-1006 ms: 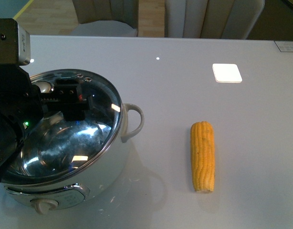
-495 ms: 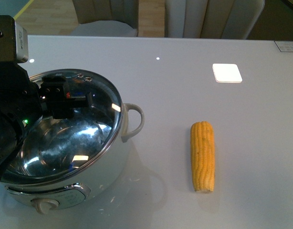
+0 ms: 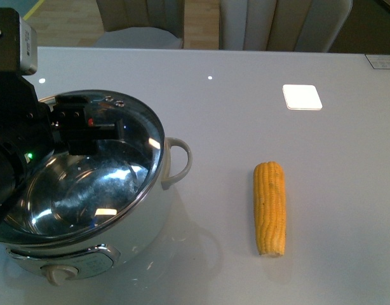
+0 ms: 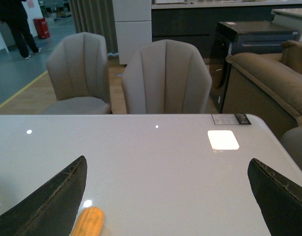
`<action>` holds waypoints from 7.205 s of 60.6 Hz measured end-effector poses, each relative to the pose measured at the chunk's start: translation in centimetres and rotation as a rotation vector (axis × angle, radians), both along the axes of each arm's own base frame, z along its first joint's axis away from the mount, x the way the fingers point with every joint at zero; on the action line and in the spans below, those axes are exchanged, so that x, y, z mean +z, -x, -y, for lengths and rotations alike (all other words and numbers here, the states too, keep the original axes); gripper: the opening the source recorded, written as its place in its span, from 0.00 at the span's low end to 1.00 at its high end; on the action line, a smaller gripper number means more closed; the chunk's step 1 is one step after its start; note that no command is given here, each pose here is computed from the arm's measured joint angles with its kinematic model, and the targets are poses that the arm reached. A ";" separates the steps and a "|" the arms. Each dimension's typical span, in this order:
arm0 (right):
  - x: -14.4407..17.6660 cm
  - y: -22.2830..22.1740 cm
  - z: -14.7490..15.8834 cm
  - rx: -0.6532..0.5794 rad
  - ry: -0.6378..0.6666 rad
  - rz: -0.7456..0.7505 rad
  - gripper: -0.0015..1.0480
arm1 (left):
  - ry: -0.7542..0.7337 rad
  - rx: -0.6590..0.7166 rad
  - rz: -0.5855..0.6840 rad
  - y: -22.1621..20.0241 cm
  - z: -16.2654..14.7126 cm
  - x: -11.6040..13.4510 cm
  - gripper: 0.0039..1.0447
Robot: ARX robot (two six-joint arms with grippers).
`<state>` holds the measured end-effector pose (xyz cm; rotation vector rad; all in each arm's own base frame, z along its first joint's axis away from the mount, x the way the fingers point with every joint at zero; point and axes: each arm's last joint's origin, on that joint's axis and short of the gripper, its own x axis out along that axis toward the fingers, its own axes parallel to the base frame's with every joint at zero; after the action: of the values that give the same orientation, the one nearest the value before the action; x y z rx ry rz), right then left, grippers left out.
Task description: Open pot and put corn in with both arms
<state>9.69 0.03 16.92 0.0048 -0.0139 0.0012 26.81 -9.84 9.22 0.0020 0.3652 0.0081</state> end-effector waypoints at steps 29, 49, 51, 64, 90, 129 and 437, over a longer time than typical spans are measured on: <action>0.0 0.0 0.0 0.000 0.000 0.000 0.92 | 0.024 0.109 0.193 -0.7 -7.0 6.8 0.40; 0.0 0.0 0.0 0.000 0.000 0.000 0.92 | -0.056 0.351 0.174 1.3 -18.2 4.2 0.40; 0.0 0.0 0.0 0.000 0.000 0.000 0.92 | -0.063 0.372 0.166 1.5 -19.0 3.7 0.40; 0.0 0.0 0.0 0.000 0.000 0.000 0.92 | -0.056 0.501 0.085 2.8 -23.2 -0.6 0.40; 0.0 0.0 0.0 0.000 0.000 0.000 0.92 | -0.009 0.537 -0.040 2.7 -24.8 -7.5 0.40; 0.0 0.0 0.0 0.002 0.000 0.000 0.92 | 0.004 0.561 -0.135 -0.2 -25.6 -14.3 0.40; 0.0 0.0 0.0 0.000 0.000 0.000 0.92 | 0.010 -0.004 0.373 17.1 -9.9 7.5 0.94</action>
<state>9.68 0.03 16.92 0.0048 -0.0143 0.0012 9.73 0.02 16.74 -0.0082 -0.0074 0.0026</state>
